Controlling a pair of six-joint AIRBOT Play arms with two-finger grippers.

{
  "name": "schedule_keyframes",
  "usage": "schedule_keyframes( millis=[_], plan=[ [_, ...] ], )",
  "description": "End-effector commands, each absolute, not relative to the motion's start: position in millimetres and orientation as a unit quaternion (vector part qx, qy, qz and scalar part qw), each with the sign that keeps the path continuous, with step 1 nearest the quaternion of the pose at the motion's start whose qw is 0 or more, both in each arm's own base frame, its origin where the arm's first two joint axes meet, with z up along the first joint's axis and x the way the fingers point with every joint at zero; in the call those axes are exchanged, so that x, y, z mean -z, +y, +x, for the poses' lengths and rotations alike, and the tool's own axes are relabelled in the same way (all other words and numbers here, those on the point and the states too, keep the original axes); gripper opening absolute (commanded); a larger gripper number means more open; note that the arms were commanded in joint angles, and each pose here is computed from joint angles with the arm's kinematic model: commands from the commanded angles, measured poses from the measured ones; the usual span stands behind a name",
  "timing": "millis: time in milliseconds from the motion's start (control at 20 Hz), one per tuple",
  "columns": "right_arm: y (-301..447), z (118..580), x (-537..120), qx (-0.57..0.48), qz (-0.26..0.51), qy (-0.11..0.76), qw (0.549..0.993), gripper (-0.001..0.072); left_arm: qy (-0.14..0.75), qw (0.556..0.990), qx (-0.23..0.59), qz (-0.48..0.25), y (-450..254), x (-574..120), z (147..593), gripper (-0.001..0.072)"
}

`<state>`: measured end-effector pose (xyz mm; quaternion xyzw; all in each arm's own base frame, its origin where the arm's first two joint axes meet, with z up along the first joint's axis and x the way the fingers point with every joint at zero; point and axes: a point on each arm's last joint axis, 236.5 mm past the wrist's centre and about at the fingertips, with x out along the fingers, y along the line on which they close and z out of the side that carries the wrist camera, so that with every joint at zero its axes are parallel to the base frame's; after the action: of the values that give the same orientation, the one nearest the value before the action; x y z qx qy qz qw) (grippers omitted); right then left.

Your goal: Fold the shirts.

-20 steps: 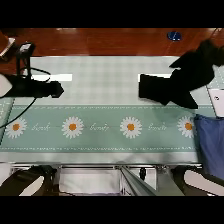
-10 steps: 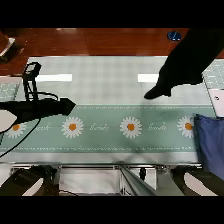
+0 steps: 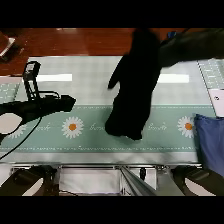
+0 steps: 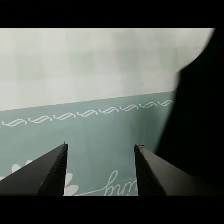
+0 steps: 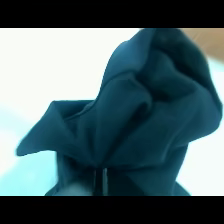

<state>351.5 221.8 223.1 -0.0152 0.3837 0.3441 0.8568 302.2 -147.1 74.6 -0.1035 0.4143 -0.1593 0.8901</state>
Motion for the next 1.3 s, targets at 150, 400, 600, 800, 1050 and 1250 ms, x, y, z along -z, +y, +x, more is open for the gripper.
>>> schedule_keyframes(
  millis=[150, 400, 600, 800, 1050, 1250],
  plan=[
    [315.1, 303.5, -29.8, -0.379, 0.018, 0.563, 0.734, 0.0022, 0.415, 0.888, 0.164, -0.114, -151.6, -74.7, 301.8, 0.0509],
    [331.3, 307.9, -14.2, -0.397, 0.061, 0.585, 0.704, 0.0408, 0.448, 0.869, 0.167, -0.125, -157.8, -61.2, 293.6, 0.0509],
    [206.1, 372.4, -75.7, -0.299, 0.084, 0.543, 0.781, 0.0406, 0.488, 0.857, 0.115, -0.120, -119.4, -50.0, 289.1, 0.0509],
    [20.0, 371.8, -82.0, -0.068, 0.137, 0.516, 0.843, 0.0405, 0.575, 0.789, 0.098, -0.193, -109.6, 5.2, 256.8, 0.0508],
    [-6.5, 277.9, 17.0, -0.003, 0.250, 0.582, 0.774, 0.0405, 0.632, 0.685, 0.242, -0.269, -190.6, 54.4, 225.5, 0.0508],
    [48.9, 236.5, 59.0, -0.061, 0.300, 0.624, 0.719, 0.0405, 0.640, 0.671, 0.269, -0.261, -226.4, 79.9, 234.8, 0.0508]
  ],
)
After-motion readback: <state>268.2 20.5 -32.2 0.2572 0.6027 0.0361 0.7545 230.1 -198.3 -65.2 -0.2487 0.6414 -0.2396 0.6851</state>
